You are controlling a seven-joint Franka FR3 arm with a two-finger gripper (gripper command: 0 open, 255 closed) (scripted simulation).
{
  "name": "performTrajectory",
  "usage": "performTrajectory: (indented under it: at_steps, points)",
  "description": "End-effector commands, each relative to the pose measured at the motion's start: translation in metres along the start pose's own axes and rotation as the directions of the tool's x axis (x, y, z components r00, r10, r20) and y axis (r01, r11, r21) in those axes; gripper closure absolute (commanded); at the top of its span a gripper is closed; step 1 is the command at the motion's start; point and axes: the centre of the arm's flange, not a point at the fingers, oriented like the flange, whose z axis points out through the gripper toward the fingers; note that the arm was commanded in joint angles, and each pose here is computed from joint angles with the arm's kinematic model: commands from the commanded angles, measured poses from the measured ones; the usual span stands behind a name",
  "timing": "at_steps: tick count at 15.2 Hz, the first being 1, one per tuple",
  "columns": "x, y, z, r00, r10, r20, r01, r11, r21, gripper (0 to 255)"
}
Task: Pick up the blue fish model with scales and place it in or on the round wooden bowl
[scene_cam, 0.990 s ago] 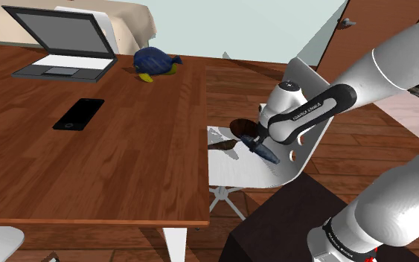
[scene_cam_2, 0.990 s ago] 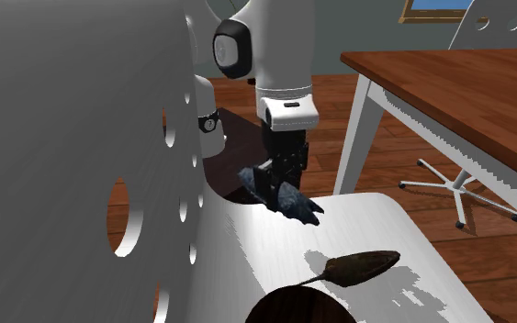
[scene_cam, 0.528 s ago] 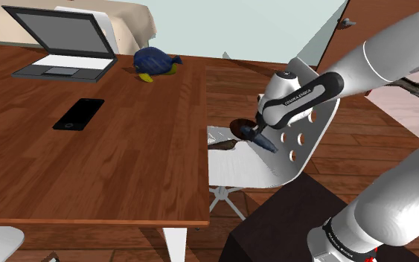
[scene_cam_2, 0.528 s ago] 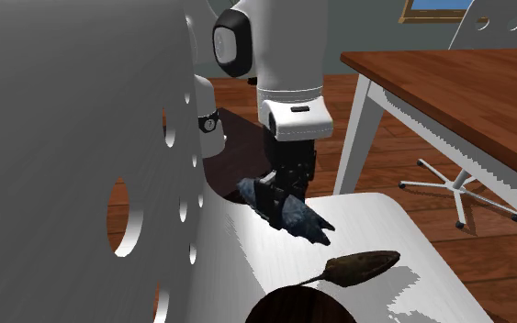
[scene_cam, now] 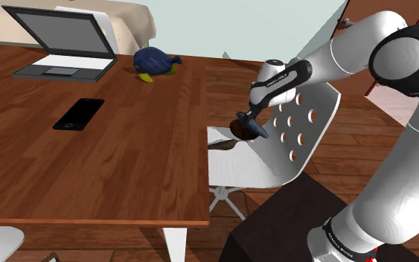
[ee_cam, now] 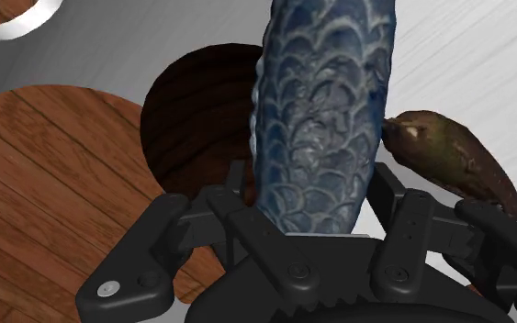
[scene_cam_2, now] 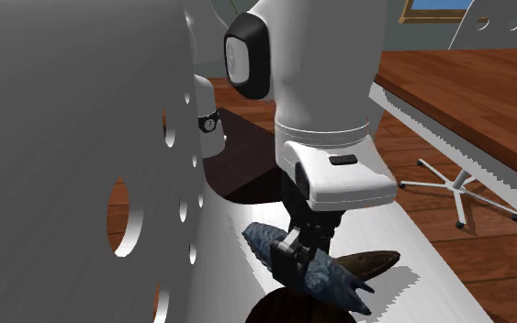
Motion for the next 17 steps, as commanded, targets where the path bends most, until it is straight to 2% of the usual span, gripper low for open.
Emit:
performTrajectory:
  at_steps: [1,5,17]
  points:
    - [0.016,0.021,0.005,1.0,-0.001,0.0,0.001,1.0,0.0,255]
    - [0.053,0.058,0.013,1.0,-0.001,0.0,0.001,1.0,0.0,255]
    - [0.047,0.053,0.071,1.0,-0.001,0.0,0.001,1.0,0.0,255]
